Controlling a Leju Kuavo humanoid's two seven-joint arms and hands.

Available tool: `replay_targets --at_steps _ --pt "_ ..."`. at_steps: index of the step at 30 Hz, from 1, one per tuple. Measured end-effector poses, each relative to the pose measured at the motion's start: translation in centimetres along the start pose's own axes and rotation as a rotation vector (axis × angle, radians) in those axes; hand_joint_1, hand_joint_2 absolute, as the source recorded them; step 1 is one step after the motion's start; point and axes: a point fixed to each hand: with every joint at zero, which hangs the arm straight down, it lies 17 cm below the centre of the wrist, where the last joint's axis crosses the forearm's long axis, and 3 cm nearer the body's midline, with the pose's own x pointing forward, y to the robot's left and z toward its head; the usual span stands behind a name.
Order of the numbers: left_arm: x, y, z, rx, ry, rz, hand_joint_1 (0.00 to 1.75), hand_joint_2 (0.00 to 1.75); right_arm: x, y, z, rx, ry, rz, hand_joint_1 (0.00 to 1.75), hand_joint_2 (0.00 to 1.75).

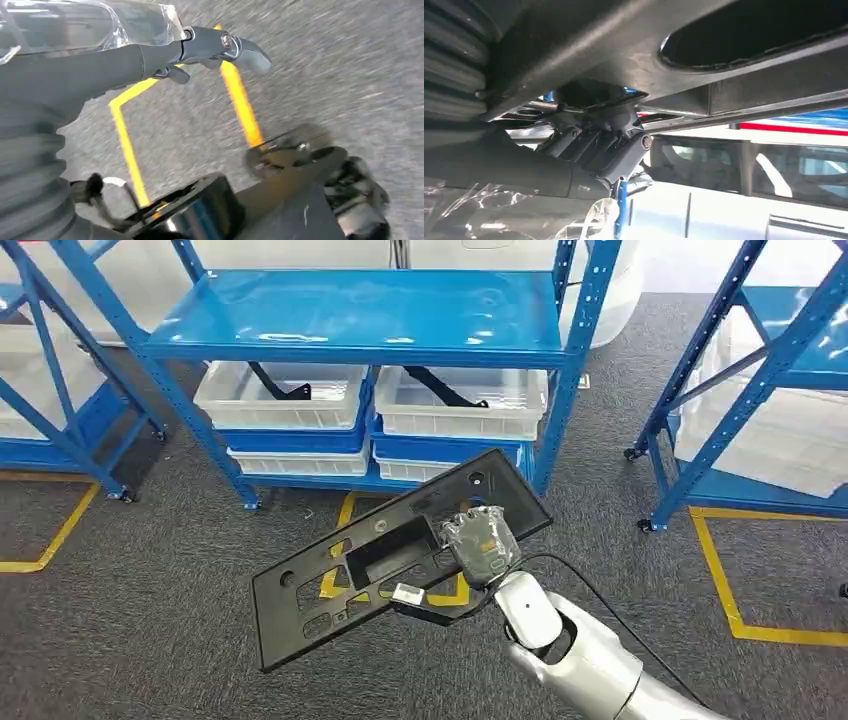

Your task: Take the parts from the cabinet and place them on the table.

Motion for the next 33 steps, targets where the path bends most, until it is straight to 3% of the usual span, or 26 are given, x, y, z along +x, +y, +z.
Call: replay_targets --at_steps 26,33 --pt "0.9 1.3 -0.4 0.034 -0.007 0.002 0.0 1.75 -1.6 -1.4 0.3 -0.037 0.046 0.065 1.75 1.75" --pt "-1.1 2.9 -0.5 0.061 0.02 -0.005 0.0 1.75 -0.9 -1.9 0.6 -0.062 0.034 0.082 1.75 1.75"
